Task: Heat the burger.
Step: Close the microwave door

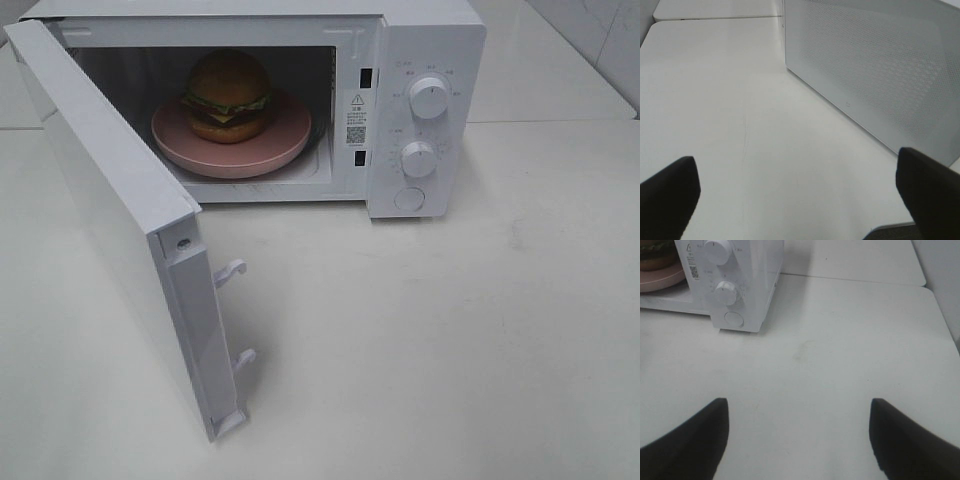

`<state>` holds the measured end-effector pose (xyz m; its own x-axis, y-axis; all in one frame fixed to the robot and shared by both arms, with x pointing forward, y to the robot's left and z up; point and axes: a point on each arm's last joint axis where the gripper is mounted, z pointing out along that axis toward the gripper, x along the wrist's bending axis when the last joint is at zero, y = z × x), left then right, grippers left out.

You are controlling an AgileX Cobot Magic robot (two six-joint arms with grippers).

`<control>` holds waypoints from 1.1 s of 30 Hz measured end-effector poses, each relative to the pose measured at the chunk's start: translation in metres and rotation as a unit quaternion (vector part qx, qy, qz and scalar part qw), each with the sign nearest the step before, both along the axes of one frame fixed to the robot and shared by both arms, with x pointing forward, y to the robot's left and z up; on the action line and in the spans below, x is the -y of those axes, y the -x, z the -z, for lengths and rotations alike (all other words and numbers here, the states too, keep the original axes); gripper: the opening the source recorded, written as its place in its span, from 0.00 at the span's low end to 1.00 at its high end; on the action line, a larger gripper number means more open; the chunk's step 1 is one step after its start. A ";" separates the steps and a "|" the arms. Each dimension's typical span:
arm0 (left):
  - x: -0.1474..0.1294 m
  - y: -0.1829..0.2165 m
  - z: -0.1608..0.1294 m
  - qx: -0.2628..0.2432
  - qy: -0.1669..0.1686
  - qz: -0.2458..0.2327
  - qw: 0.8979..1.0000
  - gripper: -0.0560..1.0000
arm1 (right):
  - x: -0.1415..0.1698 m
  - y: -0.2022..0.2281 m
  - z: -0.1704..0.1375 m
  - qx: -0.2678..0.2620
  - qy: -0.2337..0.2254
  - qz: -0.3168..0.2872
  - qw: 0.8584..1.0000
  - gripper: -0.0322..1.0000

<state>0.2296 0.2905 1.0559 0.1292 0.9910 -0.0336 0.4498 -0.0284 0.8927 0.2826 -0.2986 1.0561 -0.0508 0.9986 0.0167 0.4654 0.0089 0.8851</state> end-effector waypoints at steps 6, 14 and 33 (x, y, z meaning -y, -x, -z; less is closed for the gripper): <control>0.000 0.000 0.000 0.000 0.000 0.000 1.000 0.99 | 0.004 0.017 -0.005 0.015 -0.004 0.036 0.999 0.76; 0.000 0.000 0.000 0.000 0.000 0.000 1.000 0.99 | 0.004 0.039 -0.003 0.001 -0.025 0.068 0.997 0.76; 0.000 0.000 0.000 0.000 0.000 0.000 1.000 0.99 | -0.001 0.051 0.007 -0.013 -0.024 0.041 0.999 0.76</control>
